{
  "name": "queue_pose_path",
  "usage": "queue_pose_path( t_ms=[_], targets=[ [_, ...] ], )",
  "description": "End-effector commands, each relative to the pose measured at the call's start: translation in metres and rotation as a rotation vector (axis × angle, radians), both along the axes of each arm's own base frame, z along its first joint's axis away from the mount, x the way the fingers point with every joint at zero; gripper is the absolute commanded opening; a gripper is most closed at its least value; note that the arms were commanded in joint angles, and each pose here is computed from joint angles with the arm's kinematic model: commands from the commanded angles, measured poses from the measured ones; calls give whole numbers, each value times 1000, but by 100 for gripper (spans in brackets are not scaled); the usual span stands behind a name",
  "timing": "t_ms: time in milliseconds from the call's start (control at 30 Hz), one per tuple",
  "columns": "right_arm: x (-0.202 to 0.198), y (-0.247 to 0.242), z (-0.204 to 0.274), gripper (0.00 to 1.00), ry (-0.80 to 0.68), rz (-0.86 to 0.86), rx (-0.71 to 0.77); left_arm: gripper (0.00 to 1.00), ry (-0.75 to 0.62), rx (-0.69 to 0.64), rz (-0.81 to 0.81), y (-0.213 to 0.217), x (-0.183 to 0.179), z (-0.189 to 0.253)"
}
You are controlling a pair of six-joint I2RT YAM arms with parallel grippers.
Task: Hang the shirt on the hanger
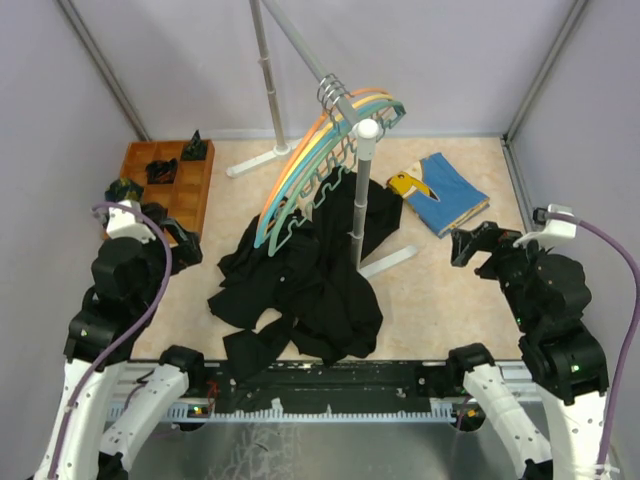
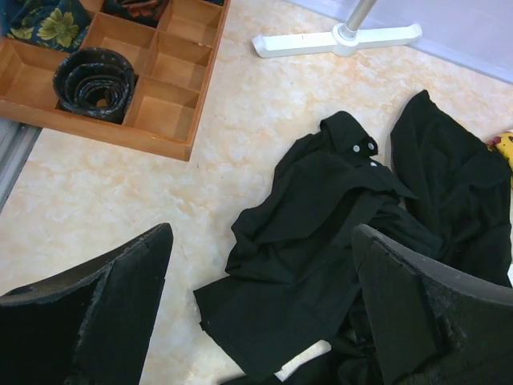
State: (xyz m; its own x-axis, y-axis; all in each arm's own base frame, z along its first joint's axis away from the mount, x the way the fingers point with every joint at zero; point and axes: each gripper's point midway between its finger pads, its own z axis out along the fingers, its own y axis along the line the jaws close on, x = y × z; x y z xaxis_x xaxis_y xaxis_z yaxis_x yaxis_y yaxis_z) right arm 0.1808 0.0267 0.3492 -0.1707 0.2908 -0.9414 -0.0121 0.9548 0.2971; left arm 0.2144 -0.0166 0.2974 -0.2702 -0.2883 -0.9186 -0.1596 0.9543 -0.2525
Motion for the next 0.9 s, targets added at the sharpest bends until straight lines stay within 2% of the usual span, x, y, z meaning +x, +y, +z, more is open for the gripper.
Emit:
queue_pose_path(
  t_ms=[0, 200, 400, 700, 867],
  targets=[
    [9, 13, -7, 99, 30, 70, -33, 99, -37, 1, -47, -8, 6, 5],
    [14, 27, -18, 99, 59, 138, -20, 99, -26, 1, -92, -17, 9, 1],
    [8, 63, -15, 99, 53, 352, 5, 99, -19, -11, -123, -23, 9, -3],
    [12, 105, -25, 99, 64, 526, 185, 99, 22, -16, -128, -26, 13, -18],
    [13, 131, -31, 99, 63, 574, 188, 99, 35, -27, -131, -28, 14, -24]
  ],
)
